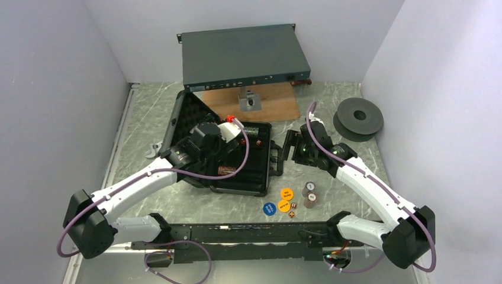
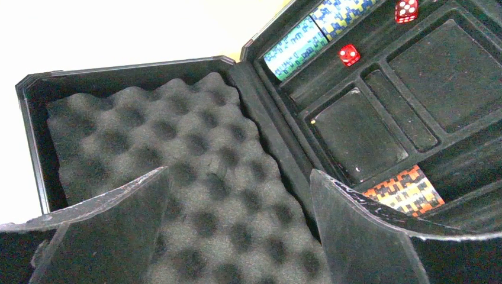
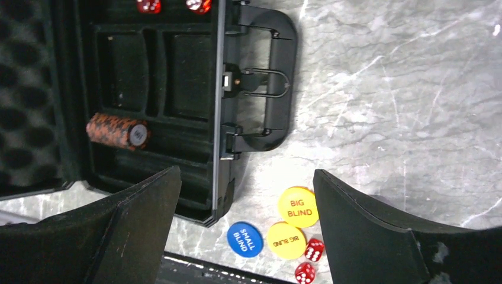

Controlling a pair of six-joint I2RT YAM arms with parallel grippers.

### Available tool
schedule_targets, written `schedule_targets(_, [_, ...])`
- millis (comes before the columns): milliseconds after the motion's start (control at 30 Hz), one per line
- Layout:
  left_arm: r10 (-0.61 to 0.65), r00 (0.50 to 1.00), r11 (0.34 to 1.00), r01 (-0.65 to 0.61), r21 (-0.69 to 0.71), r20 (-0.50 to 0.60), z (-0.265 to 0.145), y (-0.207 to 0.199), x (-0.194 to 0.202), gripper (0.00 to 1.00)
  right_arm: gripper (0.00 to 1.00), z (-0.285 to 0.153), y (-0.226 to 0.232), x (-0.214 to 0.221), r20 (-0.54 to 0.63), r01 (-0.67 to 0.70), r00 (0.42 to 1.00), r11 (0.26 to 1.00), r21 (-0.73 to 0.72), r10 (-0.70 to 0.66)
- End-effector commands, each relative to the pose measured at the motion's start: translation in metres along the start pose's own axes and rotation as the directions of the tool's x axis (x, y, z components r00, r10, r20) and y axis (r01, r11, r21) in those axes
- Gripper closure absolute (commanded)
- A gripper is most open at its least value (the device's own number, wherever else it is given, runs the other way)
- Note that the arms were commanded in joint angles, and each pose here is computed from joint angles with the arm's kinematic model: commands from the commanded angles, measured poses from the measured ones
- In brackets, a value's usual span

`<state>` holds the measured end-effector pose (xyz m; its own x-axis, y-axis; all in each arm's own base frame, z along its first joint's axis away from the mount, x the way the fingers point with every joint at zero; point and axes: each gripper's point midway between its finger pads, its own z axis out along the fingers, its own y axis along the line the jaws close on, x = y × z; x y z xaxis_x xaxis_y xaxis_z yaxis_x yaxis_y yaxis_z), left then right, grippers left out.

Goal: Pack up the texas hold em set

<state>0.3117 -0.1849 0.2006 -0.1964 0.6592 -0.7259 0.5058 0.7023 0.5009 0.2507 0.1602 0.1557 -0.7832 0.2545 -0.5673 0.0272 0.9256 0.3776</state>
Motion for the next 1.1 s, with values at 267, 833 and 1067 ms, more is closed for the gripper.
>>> schedule_targets(267, [-0.088, 0.99, 0.995, 0.092, -0.031, 0.107, -0.021, 0.011, -0.04, 0.1, 0.14, 0.006, -0.019, -0.021, 0.079, -0.03, 0.997, 0.988, 0.152, 0.018])
schedule_targets(833, [-0.063, 0.989, 0.998, 0.065, -0.011, 0.135, -0.035, -0.007, -0.046, 0.15, 0.13, -0.032, -0.066, 0.038, -0.118, -0.065, 0.986, 0.931, 0.36, 0.115])
schedule_targets(1067, [-0.037, 0.994, 0.998, 0.042, -0.046, 0.098, -0.03, -0.006, -0.042, 0.15, 0.14, -0.028, -0.082, 0.053, -0.119, -0.065, 0.985, 0.917, 0.394, 0.121])
